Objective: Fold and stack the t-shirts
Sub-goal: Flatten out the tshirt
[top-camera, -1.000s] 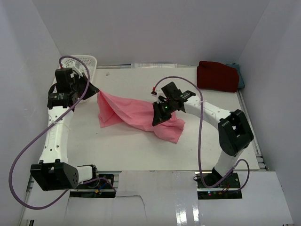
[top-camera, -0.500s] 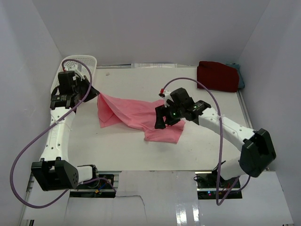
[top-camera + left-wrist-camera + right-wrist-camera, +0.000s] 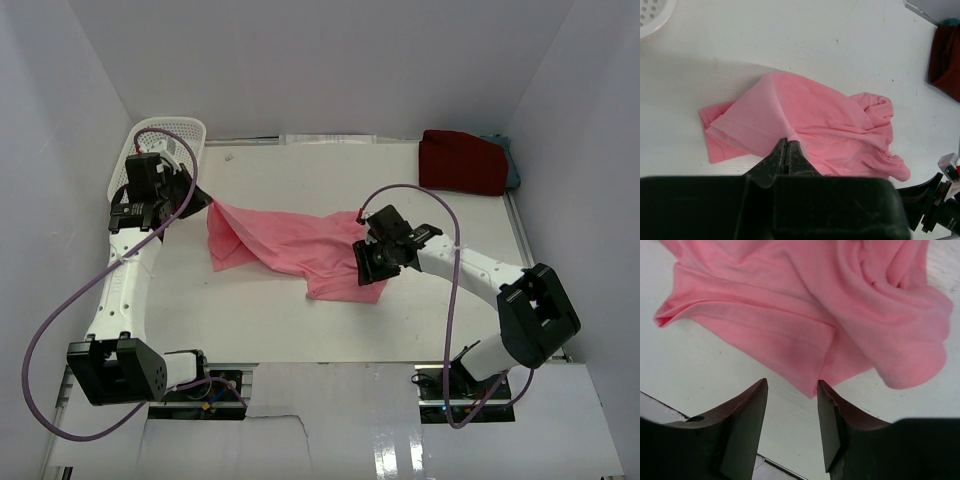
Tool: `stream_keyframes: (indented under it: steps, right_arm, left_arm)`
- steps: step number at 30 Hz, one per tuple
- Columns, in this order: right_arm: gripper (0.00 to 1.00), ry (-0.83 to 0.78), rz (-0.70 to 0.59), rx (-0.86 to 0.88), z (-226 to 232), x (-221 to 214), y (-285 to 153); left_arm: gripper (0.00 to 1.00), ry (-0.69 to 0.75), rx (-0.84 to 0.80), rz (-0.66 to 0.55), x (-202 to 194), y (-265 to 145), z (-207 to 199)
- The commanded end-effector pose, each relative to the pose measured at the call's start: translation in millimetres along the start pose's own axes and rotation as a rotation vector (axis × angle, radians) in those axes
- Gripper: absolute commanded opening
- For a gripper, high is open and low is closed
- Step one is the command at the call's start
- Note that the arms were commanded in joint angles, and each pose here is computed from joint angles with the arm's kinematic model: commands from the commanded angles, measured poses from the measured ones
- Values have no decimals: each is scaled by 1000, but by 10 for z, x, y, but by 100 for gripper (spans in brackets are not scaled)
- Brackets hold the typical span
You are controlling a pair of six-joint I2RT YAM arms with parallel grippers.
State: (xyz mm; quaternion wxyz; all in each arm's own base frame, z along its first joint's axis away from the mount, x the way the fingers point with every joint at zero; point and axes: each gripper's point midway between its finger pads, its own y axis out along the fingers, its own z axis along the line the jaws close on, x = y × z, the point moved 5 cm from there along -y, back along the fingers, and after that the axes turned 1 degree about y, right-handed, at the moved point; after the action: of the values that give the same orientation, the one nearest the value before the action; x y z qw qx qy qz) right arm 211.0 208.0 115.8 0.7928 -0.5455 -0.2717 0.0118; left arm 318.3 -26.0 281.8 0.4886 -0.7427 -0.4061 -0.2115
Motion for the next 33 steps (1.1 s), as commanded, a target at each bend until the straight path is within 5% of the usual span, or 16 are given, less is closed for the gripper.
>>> stream_keyframes:
  steps: [1, 33]
  right_arm:
    - [51, 38, -26, -26, -125, 91, 25]
    - [38, 44, 18, 42, -227, 263, 455]
  left_arm:
    - [0, 19, -9, -30, 48, -41, -15]
    - [0, 22, -22, -6, 23, 12, -12]
